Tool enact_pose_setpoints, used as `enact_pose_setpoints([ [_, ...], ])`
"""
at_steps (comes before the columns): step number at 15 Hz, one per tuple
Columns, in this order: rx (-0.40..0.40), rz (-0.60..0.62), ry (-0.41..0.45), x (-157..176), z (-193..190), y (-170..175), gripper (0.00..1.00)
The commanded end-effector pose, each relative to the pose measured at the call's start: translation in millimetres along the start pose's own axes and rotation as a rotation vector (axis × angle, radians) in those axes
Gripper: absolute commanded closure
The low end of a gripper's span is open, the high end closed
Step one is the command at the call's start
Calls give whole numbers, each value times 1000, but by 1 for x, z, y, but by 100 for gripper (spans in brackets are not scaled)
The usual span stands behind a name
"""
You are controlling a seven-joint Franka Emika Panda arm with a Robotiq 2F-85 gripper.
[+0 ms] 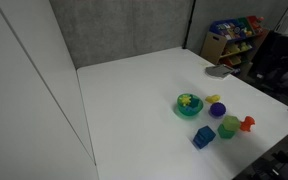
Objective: Pick up the lime green block and put it on the table
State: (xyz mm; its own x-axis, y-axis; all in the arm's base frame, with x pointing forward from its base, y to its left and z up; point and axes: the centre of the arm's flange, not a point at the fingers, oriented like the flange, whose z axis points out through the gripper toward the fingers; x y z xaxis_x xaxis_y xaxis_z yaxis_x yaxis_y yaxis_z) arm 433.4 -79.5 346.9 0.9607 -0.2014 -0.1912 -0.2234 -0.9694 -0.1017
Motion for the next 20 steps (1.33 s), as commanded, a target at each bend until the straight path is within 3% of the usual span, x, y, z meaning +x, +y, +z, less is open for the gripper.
enact_pose_setpoints([
  [1, 20, 54, -9, 18, 50, 7, 0],
  [7, 21, 139, 7, 34, 118, 15, 0],
  [12, 7, 113, -22, 29, 123, 17, 0],
  [20, 10, 151, 26, 36, 158, 23, 0],
])
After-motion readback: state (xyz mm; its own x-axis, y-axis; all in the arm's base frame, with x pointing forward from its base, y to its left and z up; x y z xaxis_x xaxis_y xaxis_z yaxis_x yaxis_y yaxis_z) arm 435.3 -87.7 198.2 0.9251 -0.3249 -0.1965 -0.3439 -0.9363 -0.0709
